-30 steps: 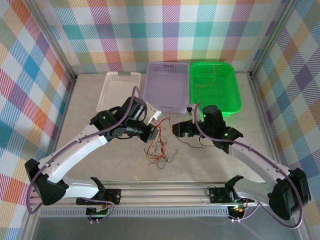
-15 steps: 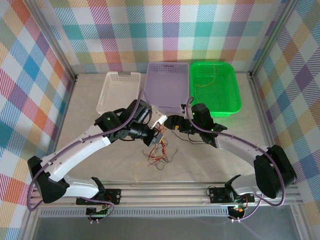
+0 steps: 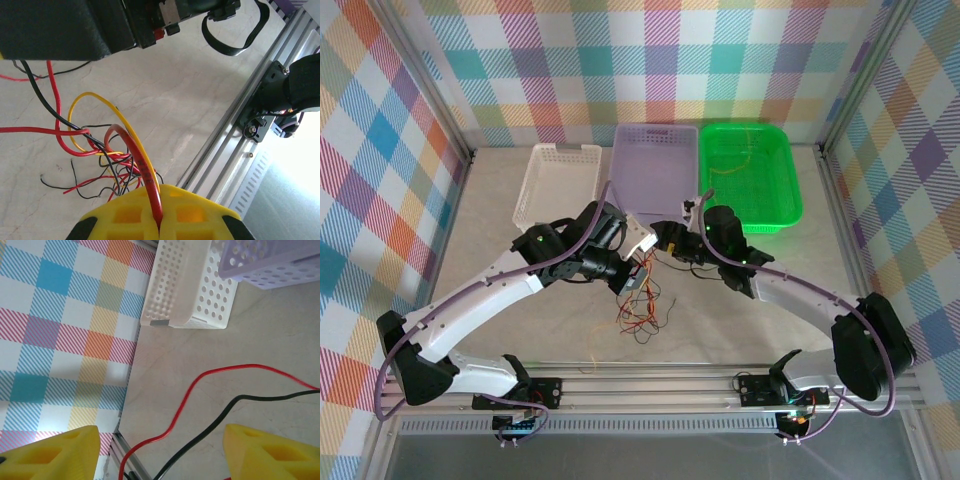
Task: Untangle the cables
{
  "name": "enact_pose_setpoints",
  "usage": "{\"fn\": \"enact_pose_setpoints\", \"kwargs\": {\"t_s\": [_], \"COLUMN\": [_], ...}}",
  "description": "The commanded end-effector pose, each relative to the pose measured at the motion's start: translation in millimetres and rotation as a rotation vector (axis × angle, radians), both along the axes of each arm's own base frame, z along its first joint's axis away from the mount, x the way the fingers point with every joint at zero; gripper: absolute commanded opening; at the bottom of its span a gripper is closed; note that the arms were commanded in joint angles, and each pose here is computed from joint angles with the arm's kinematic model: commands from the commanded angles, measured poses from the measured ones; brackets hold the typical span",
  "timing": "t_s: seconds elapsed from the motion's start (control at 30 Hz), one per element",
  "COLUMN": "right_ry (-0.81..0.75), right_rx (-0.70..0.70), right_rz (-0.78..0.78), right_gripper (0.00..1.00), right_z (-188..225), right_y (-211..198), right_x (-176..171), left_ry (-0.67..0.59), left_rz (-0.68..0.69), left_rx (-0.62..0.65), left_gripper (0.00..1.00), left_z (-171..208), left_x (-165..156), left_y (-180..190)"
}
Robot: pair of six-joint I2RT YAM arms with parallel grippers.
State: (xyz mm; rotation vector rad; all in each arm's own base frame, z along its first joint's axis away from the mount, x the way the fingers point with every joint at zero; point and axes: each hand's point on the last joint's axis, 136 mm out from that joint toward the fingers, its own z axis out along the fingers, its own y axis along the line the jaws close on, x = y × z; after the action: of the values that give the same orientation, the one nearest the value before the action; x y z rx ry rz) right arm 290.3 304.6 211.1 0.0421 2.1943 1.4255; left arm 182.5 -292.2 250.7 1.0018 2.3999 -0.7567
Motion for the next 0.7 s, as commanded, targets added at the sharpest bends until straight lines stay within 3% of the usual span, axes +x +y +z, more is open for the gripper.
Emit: {"fn": "enact_pose_setpoints", "kwargs": {"t_s": [0.0, 0.43, 0.67], "right_ry": [-0.02, 0.039, 0.022], "right_rx": [0.064, 0.125, 0.152], "right_rz": [0.036, 0.088, 0.133], "right_gripper": [0.64, 0.54, 0.54], "right_z": [21, 14, 26], "right_y": [12, 29, 40], "right_x": [-1, -5, -11], "left_ry": [-0.027, -0.03, -0.036], "left_rz": [-0.029, -0.033, -0.032], "left_rx": [-0.008, -0.007, 0.005], "left_gripper": [0.0, 0.0, 0.0], "left_z": [10, 9, 7], "left_x": [-4, -6, -6], "left_y": [-2, -1, 3]}}
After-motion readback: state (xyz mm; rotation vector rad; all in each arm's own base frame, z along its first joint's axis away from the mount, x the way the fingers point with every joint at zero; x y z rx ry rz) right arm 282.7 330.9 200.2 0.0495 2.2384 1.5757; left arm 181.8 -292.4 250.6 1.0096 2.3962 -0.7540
